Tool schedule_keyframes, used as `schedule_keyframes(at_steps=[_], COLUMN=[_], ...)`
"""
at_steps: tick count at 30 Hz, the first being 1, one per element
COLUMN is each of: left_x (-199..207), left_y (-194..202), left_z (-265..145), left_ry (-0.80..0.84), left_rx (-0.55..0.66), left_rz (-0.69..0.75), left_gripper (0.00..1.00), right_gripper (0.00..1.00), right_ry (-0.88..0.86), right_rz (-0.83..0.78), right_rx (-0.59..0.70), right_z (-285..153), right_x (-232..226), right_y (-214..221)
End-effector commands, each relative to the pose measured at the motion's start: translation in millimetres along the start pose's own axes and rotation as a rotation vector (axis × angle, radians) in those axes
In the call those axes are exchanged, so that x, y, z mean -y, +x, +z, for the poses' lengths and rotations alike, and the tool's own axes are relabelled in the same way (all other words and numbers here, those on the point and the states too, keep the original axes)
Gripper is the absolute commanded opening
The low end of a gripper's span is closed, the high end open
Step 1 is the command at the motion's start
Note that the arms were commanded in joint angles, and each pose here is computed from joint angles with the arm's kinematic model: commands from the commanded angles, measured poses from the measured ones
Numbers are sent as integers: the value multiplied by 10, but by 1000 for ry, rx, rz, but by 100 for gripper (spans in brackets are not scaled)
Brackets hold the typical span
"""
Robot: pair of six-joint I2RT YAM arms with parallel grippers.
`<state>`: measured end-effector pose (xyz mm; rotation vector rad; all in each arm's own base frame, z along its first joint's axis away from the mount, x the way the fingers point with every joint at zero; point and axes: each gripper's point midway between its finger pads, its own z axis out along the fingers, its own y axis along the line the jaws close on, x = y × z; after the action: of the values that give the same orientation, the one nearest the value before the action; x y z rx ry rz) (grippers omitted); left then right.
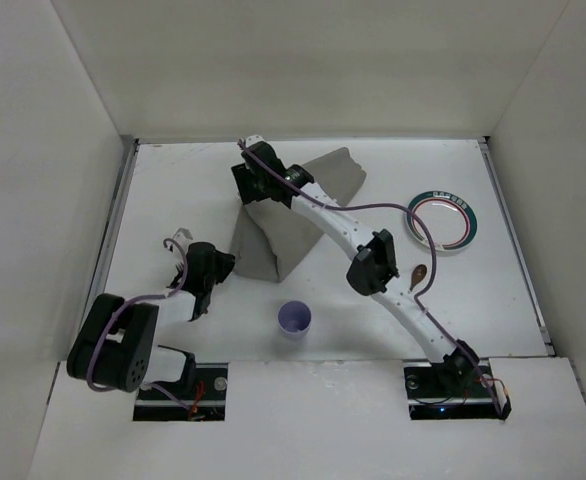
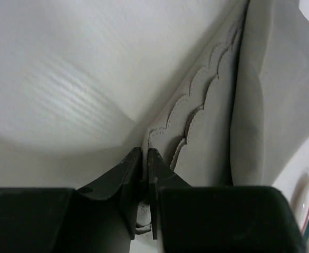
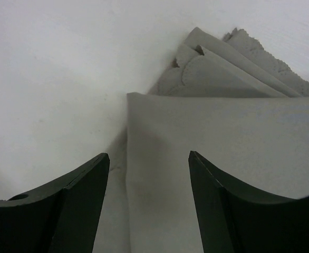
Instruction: Set the dinner table for one person
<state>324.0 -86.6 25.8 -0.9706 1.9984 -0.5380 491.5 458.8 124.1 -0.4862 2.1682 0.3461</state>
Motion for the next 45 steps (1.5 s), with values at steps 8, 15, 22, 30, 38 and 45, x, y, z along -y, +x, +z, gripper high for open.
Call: schedule_keyframes(at_steps=[8,15,22,30,38,45], left_x=[154,40,-61,-59,-46,-245], left_y=[284,275,277,306,364,382], left_z=[-377,-372,-386,-398,-451,-551], left_ry=[118,94,82,85,100,63], left_rx=[-74,-63,-62,-67,-80,-60], left_rz=[0,-2,-14,-7,14,45], left_gripper=[9,10,10,10,9,10], right_gripper=[66,68,64,64,64,55], right_ry=[-30,-48,-51,-51,-51,110], right_rz=[-73,-82,-106,-106,-106,-122], right_rx=[-200,-165,-177,-177,-177,-122], right_z=[-134,-166,-116,-116,-116,-345], right_x=[62,-183,-264,-264,-264,-93], right_y=[475,458,564,564,564,360])
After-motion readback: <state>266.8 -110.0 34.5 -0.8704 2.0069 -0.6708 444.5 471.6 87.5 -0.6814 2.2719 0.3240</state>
